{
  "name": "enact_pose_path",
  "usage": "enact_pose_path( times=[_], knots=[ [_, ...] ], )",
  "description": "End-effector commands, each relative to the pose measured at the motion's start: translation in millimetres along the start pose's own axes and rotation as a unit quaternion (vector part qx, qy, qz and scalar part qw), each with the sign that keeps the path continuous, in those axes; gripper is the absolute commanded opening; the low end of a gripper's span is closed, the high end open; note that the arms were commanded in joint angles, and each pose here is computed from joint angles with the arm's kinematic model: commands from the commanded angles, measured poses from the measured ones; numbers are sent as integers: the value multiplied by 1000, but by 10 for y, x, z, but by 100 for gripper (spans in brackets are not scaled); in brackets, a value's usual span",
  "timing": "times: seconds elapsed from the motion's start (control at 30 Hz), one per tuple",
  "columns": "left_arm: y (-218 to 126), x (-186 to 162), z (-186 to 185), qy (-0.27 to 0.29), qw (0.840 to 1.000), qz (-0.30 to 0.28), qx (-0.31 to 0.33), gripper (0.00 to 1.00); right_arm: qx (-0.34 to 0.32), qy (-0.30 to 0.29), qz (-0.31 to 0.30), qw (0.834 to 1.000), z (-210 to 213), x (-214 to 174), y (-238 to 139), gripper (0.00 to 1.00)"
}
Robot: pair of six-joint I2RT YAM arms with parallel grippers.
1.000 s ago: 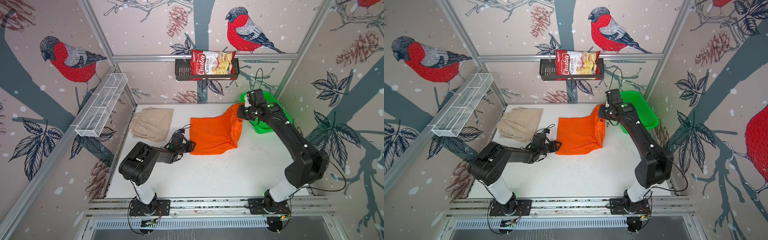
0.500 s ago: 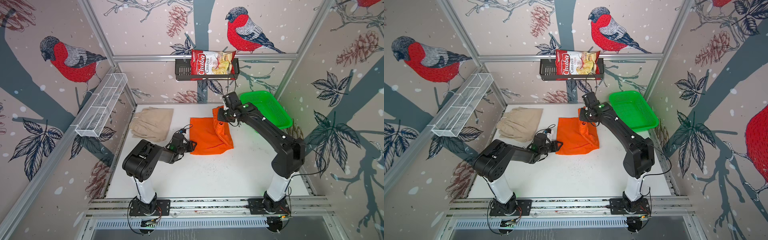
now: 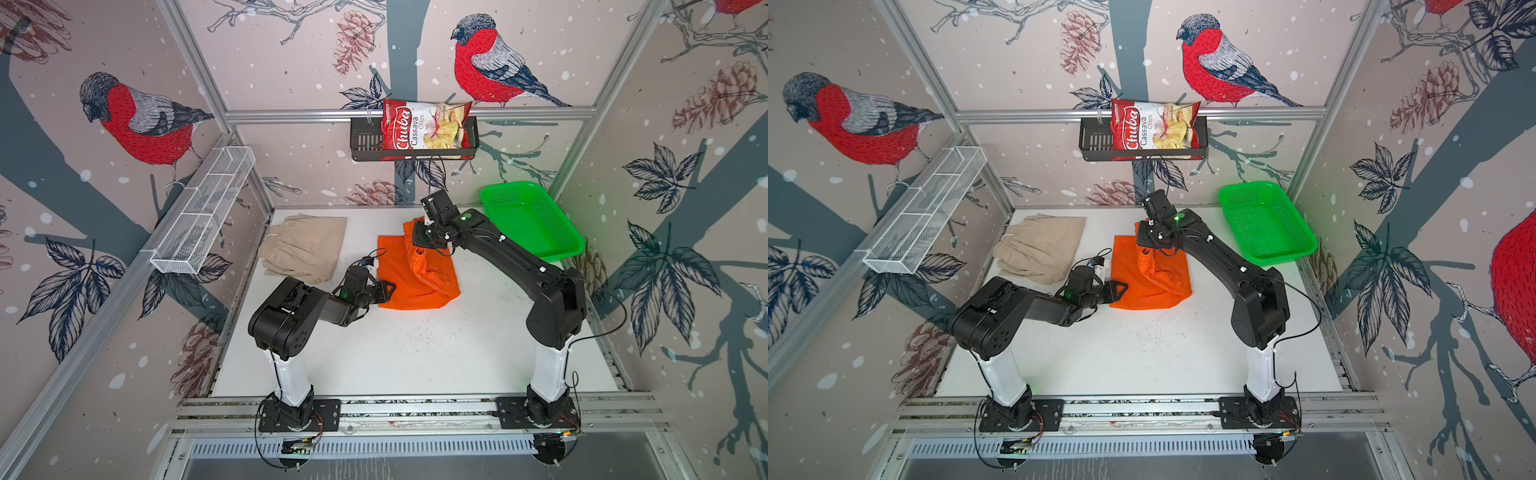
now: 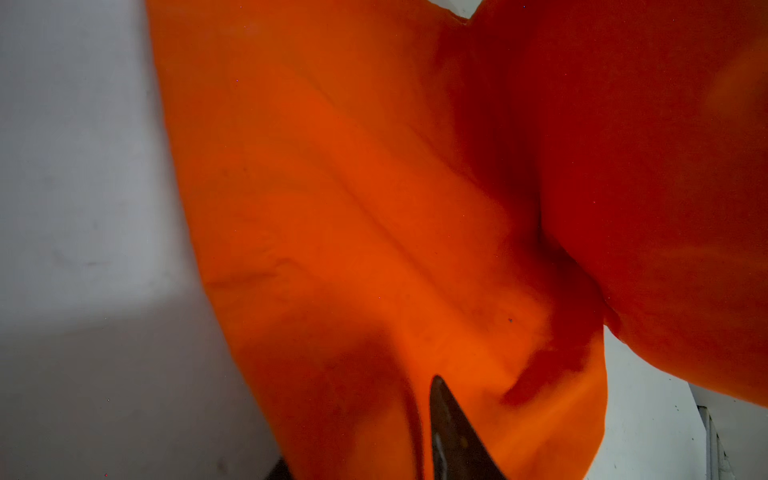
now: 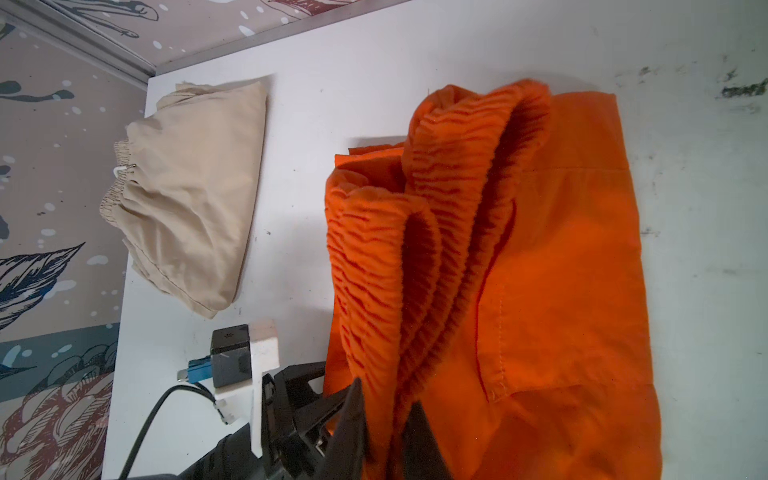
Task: Fold and stack the shorts
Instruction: 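Fold the waistband end over the shorts toward the left gripper with the right gripper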
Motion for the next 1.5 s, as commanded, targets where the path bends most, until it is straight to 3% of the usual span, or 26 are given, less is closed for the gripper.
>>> enact_pose_path(
  times=[0.0, 0.3, 0.6, 0.7, 0.83, 0.93, 1.07, 1.2, 1.47],
  knots=[
    [-1, -283, 217, -32, 997, 56, 44, 37, 26, 5, -5, 1000, 115, 34, 61, 14],
    [4, -258, 200, -32, 997, 55, 43, 38, 59, 10, 24, 998, 224, -130, 339, 14],
    [-418, 31, 245, -77, 997, -7, 26, 56, 63, 4, 42, 997, 127, -263, 623, 18],
    [-600, 126, 297, -100, 994, -32, 15, 60, 100, -1, 43, 994, 200, -317, 729, 28],
    [-778, 249, 294, -119, 991, -59, -2, 70, 168, -10, 47, 985, 326, -402, 890, 59],
    [-875, 328, 243, -136, 987, -80, -30, 74, 227, 10, 30, 973, 396, -351, 869, 68],
    [-898, 407, 154, -146, 984, -84, -64, 79, 236, 7, -13, 972, 347, -204, 634, 68],
    [-818, 409, 133, -160, 981, -72, -87, 80, 195, 3, -32, 980, 83, -219, 506, 63],
    [-642, 297, 218, -203, 970, -57, -117, 81, 172, 15, 21, 985, -217, -574, 873, 38]
  ],
)
Point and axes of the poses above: each gripper's point midway between its finger pads, its own y axis out along the fingers, its own z axis along the line the jaws close on, x = y × z, the point moved 2 cm from there along -y, back along the fingers, and after that the axes turned 3 degrees about -y, right-handed, at the moved point
